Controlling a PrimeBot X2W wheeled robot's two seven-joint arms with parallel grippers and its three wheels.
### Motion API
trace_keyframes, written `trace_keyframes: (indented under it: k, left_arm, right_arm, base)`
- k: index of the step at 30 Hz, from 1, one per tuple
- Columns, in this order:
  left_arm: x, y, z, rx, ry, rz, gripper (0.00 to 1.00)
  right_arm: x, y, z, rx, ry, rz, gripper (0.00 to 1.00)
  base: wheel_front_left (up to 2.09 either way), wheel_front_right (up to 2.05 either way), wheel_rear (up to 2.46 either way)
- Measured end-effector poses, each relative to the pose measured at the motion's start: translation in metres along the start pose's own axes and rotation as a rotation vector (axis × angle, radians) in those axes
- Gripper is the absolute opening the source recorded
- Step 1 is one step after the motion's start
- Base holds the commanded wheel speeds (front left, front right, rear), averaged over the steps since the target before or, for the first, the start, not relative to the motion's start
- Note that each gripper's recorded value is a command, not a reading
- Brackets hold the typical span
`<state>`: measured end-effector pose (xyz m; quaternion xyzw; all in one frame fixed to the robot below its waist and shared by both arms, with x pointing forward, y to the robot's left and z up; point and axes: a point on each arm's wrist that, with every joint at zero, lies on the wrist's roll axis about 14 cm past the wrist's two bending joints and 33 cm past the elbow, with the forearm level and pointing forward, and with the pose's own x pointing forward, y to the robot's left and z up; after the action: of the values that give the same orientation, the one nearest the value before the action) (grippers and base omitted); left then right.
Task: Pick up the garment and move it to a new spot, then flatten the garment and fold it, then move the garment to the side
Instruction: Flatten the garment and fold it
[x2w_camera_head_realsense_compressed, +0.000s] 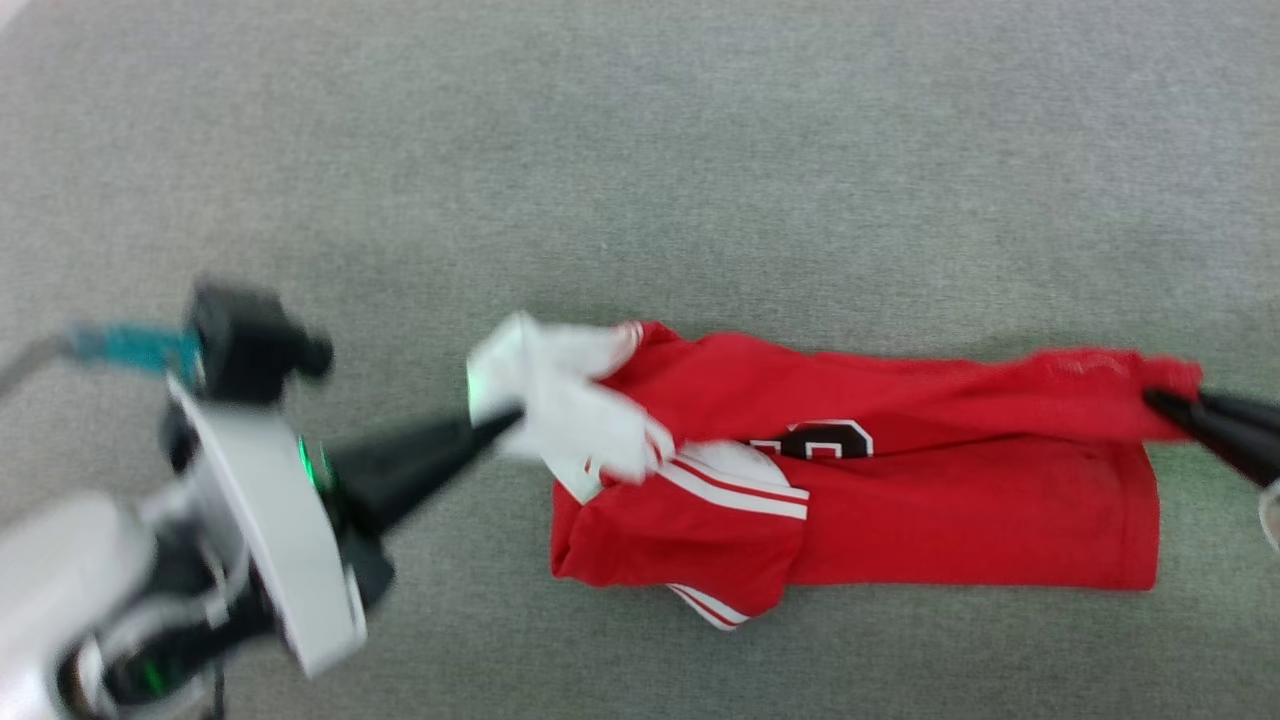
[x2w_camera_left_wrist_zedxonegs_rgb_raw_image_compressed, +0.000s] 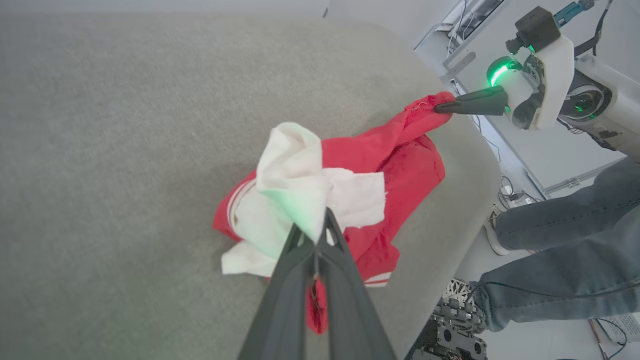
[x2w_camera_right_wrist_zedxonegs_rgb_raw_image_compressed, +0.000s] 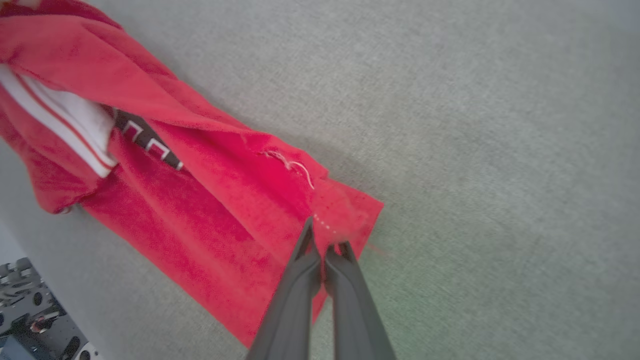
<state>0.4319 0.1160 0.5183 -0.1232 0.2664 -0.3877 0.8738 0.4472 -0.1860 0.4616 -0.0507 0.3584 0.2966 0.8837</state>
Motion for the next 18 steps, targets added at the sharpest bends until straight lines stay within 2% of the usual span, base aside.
trace_keyframes:
  k: [5,9,18]
  left_arm:
    - [-0.013,-0.012,-0.047,-0.082,0.063,0.009,0.00]
    - [-0.011,-0.012,-0.066,-0.154,0.064,0.016,0.00]
    - [0.007,0.025,-0.103,-0.210,0.116,0.111,0.00]
  right_arm:
    - [-0.003,0.008,-0.028,0.041,0.034,0.017,0.00]
    - [-0.001,0.017,-0.044,0.071,0.053,0.035,0.00]
    - [0.021,0.016,-0.067,0.090,0.092,0.004,0.00]
  base:
    - [0.00,0.00,0.00]
    - [0.00,0.00,0.00]
    - [0.00,0.00,0.00]
